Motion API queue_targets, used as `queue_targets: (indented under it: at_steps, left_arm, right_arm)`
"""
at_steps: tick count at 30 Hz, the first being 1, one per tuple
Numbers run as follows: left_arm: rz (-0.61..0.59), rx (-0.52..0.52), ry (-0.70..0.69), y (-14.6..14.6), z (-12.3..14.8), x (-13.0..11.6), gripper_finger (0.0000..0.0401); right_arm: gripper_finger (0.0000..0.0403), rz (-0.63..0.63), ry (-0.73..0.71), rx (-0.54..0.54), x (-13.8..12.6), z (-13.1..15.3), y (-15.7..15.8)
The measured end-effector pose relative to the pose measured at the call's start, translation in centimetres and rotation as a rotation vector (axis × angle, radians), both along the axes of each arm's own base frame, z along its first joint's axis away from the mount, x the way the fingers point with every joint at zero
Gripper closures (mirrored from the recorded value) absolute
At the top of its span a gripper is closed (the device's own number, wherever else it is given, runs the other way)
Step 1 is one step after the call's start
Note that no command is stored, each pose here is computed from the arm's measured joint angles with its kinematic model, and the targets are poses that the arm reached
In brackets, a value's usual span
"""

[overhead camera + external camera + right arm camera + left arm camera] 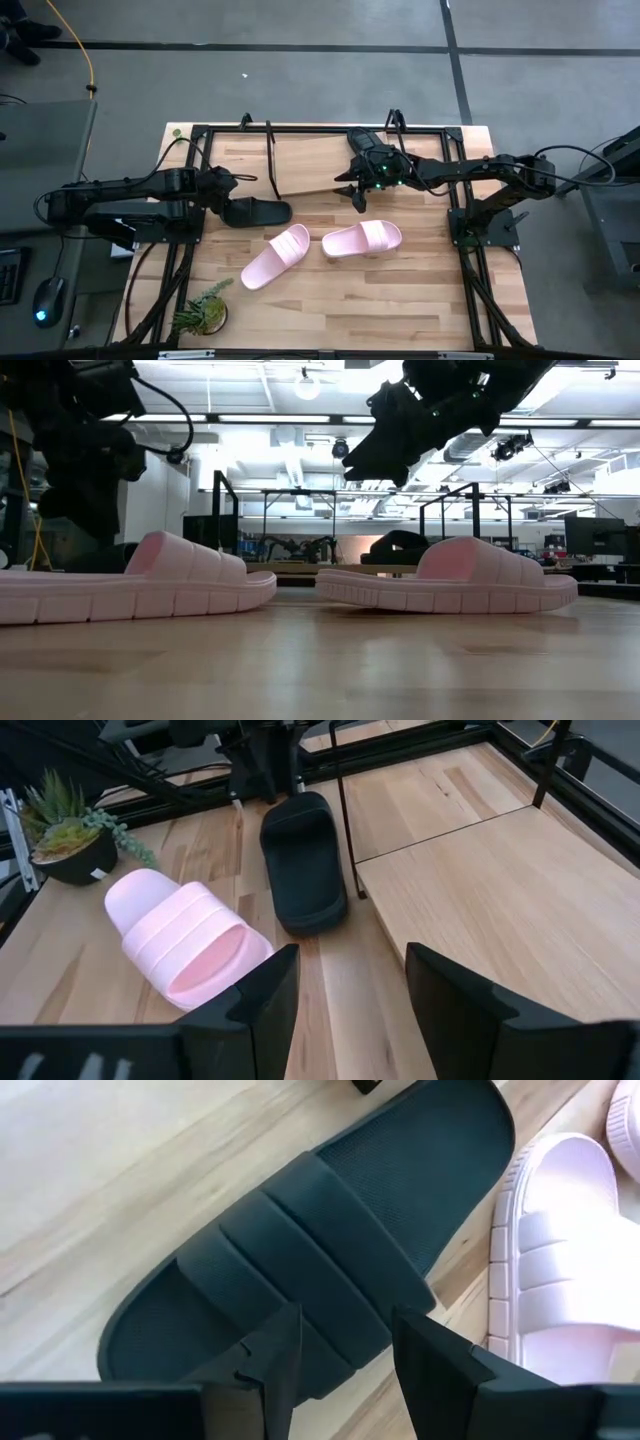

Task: Pick and place slides into the shelf
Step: Put the black slide on the shelf

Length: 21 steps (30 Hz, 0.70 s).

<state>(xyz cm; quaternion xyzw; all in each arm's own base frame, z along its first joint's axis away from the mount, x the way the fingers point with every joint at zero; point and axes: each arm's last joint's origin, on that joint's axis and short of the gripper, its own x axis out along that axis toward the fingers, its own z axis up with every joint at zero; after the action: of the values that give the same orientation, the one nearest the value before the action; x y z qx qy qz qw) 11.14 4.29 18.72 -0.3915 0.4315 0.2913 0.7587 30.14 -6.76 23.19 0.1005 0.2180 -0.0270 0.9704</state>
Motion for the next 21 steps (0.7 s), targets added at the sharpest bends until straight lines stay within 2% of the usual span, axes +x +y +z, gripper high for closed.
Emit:
queue_targets:
  at_steps: [11,16,21]
  left_arm:
    - [-0.019,0.034,-0.172,0.4,0.9,1.3,0.0258]
    - [-0.017,0.006,-0.126,0.2,0.6,1.0,0.0258]
    - [0.009,-0.044,-0.002,-0.1,0.0,-0.1,0.0258]
  right_arm:
    - [0.0226,-0.002,0.0,-0.001,0.0,0.0,0.0]
    - [0.0226,-0.002,0.001,0.0,0.0,0.0,0.0]
    - [0.0226,-0.008,0.002,0.016,0.0,0.0,0.0]
